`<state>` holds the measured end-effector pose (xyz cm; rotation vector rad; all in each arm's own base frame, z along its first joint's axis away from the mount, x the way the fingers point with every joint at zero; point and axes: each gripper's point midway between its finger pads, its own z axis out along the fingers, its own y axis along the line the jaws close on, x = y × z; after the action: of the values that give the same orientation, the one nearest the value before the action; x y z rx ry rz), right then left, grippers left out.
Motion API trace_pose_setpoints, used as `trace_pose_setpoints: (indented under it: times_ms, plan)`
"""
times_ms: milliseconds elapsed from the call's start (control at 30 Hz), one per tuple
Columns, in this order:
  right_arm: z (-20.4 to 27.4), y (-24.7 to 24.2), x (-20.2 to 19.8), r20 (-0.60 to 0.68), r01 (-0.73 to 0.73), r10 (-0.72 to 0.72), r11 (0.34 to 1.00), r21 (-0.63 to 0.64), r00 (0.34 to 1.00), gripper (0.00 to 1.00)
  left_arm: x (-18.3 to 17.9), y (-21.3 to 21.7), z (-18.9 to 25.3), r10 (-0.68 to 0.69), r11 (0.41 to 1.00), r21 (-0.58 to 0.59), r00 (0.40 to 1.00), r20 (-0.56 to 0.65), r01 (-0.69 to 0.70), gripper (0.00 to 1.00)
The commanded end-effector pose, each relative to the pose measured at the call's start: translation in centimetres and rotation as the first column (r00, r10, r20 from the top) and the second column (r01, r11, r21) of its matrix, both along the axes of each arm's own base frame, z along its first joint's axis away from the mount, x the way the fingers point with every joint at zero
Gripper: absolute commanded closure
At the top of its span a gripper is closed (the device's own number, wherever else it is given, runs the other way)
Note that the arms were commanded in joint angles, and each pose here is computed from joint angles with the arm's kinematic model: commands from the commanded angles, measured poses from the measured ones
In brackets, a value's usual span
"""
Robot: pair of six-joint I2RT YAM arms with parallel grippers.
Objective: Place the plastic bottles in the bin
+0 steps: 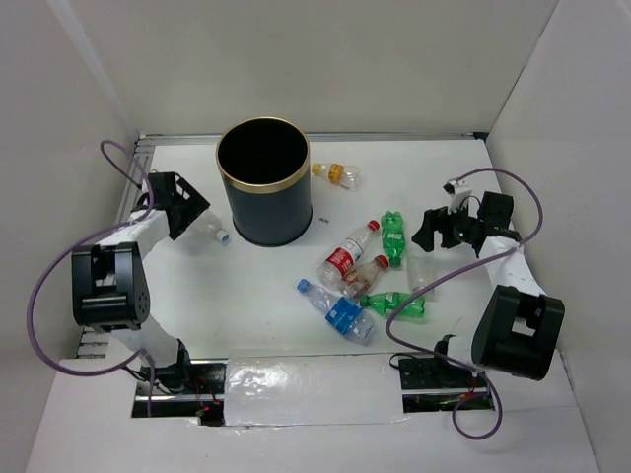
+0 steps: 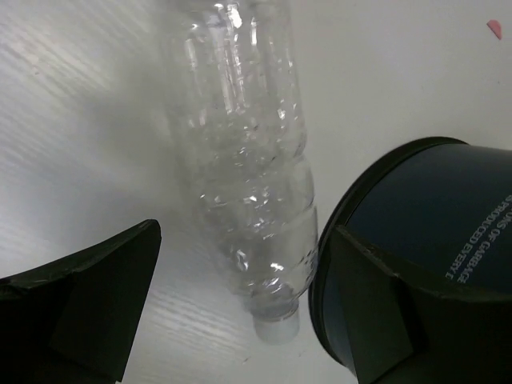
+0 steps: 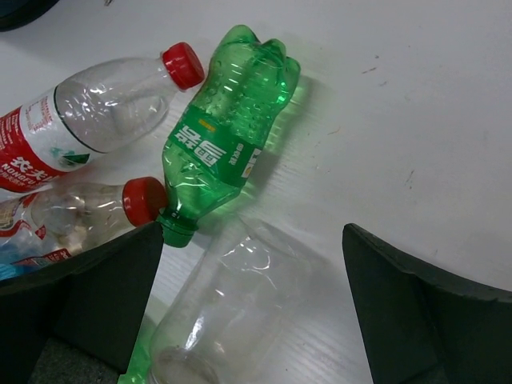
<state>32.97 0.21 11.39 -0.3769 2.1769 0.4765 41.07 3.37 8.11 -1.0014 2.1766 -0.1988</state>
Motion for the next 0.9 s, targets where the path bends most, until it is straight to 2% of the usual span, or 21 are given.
trace_pose_setpoints:
  times_ms: [0, 167, 233, 267, 333, 367, 433, 467, 500, 533, 567, 600, 633, 667, 700, 733, 767, 867]
  plan:
    - [1.7, 0.5, 0.6, 0.043, -0.035, 0.035, 0.999, -0.019, 0.998, 0.00, 4.2, -0.1, 2.6, -0.018, 1.000, -0.022, 0.992, 0.122, 0.021, 0.00]
    - [1.8, 1.7, 1.2, 0.039, -0.071, 0.072, 0.997, -0.033, 0.997, 0.00, 5.5, -0.4, -1.4, -0.042, 0.999, -0.027, 0.999, -0.021, 0.042, 0.00]
    - [2.4, 2.4, 2.7, 0.053, -0.098, 0.100, 0.994, -0.045, 0.994, 0.00, 4.9, -0.8, -3.8, -0.059, 0.998, -0.030, 0.995, -0.078, 0.057, 0.04]
    - [2.7, 2.7, 3.3, 0.058, -0.107, 0.110, 0.993, -0.054, 0.992, 0.00, 4.8, -0.8, -4.1, -0.059, 0.998, -0.029, 0.995, -0.077, 0.057, 0.16]
    - [4.0, 4.3, 5.4, 0.091, -0.164, 0.170, 0.984, -0.071, 0.981, 0.00, 4.0, -1.1, -5.5, -0.074, 0.997, -0.035, 0.992, -0.101, 0.071, 0.32]
    - [4.6, 4.8, 6.4, 0.114, -0.193, 0.203, 0.976, -0.096, 0.972, 0.00, 4.1, -1.2, -5.8, -0.089, 0.996, -0.040, 0.991, -0.100, 0.085, 0.46]
    - [7.4, 6.4, 9.0, 0.189, -0.236, 0.257, 0.963, -0.127, 0.948, 0.00, 3.9, -1.6, -6.1, -0.112, 0.993, -0.048, 0.989, -0.101, 0.107, 0.61]
    - [6.9, 7.0, 10.5, 0.188, -0.251, 0.272, 0.960, -0.126, 0.944, 0.00, 3.8, -1.5, -6.6, -0.123, 0.992, -0.042, 0.986, -0.113, 0.119, 0.68]
    - [7.3, 7.3, 11.7, 0.201, -0.257, 0.282, 0.956, -0.143, 0.938, 0.00, 3.7, -1.5, -6.6, -0.134, 0.991, -0.033, 0.984, -0.115, 0.131, 0.83]
    - [10.0, 7.7, 13.9, 0.272, -0.258, 0.298, 0.951, -0.172, 0.915, 0.00, 3.5, -1.7, -6.2, -0.140, 0.990, -0.040, 0.983, -0.115, 0.136, 0.91]
    - [8.6, 8.7, 15.4, 0.250, -0.288, 0.325, 0.942, -0.173, 0.912, 0.00, 3.6, -1.6, -5.7, -0.147, 0.989, -0.032, 0.984, -0.105, 0.144, 0.99]
    - [8.9, 9.1, 16.7, 0.273, -0.303, 0.351, 0.931, -0.201, 0.896, 0.00, 3.5, -1.6, -4.2, -0.146, 0.989, -0.026, 0.986, -0.080, 0.145, 1.00]
    - [11.6, 10.2, 18.5, 0.331, -0.322, 0.384, 0.919, -0.228, 0.862, 0.00, 3.6, -1.7, -2.7, -0.173, 0.985, -0.006, 0.984, -0.048, 0.173, 1.00]
    - [9.1, 10.7, 19.8, 0.287, -0.351, 0.407, 0.908, -0.228, 0.867, 0.00, 3.7, -1.8, -1.3, -0.188, 0.982, 0.007, 0.982, -0.011, 0.188, 1.00]
    - [11.6, 11.3, 21.8, 0.348, -0.354, 0.437, 0.893, -0.278, 0.829, 0.00, 3.9, -2.1, 2.7, -0.220, 0.975, 0.038, 0.972, 0.079, 0.218, 1.00]
    - [11.6, 12.0, 22.6, 0.350, -0.368, 0.455, 0.884, -0.288, 0.819, 0.00, 3.8, -2.0, 4.9, -0.229, 0.973, 0.062, 0.965, 0.126, 0.222, 1.00]
    - [8.9, 13.1, 23.4, 0.299, -0.404, 0.477, 0.872, -0.275, 0.826, 0.00, 3.9, -2.8, 7.6, -0.262, 0.965, 0.083, 0.947, 0.185, 0.250, 1.00]
    - [10.2, 14.2, 26.0, 0.340, -0.388, 0.480, 0.870, -0.305, 0.809, 0.00, 2.9, -3.6, 16.5, -0.306, 0.950, 0.176, 0.883, 0.356, 0.258, 1.00]
